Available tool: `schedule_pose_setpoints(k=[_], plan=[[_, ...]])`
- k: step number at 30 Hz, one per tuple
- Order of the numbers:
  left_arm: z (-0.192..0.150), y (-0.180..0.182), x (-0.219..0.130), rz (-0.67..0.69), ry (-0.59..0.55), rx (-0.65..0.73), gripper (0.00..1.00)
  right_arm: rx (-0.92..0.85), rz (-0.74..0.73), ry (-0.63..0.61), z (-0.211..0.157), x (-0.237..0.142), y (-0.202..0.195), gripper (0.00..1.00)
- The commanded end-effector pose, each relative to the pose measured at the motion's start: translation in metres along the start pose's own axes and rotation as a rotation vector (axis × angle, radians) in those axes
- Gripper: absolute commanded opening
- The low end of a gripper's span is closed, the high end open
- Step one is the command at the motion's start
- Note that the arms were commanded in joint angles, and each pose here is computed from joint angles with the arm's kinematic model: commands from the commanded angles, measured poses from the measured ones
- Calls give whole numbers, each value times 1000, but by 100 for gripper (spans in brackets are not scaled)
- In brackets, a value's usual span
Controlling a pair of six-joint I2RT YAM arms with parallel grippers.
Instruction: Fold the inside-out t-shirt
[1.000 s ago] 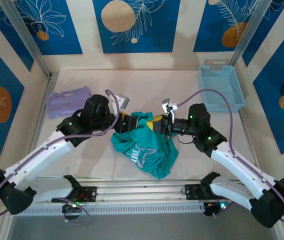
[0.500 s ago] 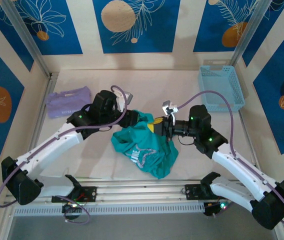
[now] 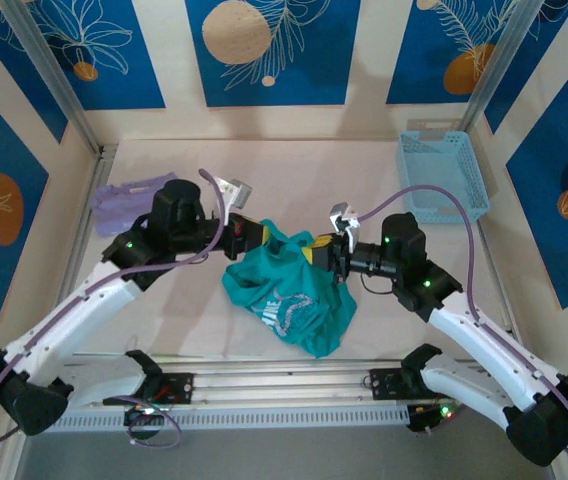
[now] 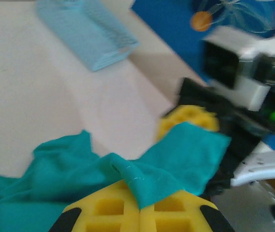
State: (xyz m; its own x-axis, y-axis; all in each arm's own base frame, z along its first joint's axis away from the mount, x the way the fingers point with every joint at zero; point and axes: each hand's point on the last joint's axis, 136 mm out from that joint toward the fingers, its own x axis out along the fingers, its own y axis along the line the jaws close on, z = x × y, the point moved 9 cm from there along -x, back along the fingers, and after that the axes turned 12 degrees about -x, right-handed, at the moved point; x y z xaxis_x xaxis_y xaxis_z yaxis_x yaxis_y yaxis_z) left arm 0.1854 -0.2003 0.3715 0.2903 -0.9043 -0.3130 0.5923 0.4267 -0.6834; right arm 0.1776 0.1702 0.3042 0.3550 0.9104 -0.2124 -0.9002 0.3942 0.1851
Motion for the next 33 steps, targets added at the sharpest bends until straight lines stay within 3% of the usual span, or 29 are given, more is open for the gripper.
schedule_pose_setpoints(k=[1, 5, 13, 16, 25, 33], plan=[[-4, -15, -5, -178, 44, 28, 0, 52, -38, 3, 12, 2, -5, 0], [-6, -16, -8, -190, 44, 52, 0, 92, -44, 51, 9, 8, -9, 4], [-4, 0, 2, -68, 68, 30, 0, -105, -128, 128, 7, -14, 2, 38], [-3, 2, 5, -55, 75, 27, 0, -183, -173, 128, 12, -22, 9, 44], [-3, 5, 7, -32, 95, 23, 0, -390, -220, 166, 29, -22, 34, 56], [-5, 7, 8, -27, 106, 23, 0, -500, -215, 239, 45, 0, 44, 56]])
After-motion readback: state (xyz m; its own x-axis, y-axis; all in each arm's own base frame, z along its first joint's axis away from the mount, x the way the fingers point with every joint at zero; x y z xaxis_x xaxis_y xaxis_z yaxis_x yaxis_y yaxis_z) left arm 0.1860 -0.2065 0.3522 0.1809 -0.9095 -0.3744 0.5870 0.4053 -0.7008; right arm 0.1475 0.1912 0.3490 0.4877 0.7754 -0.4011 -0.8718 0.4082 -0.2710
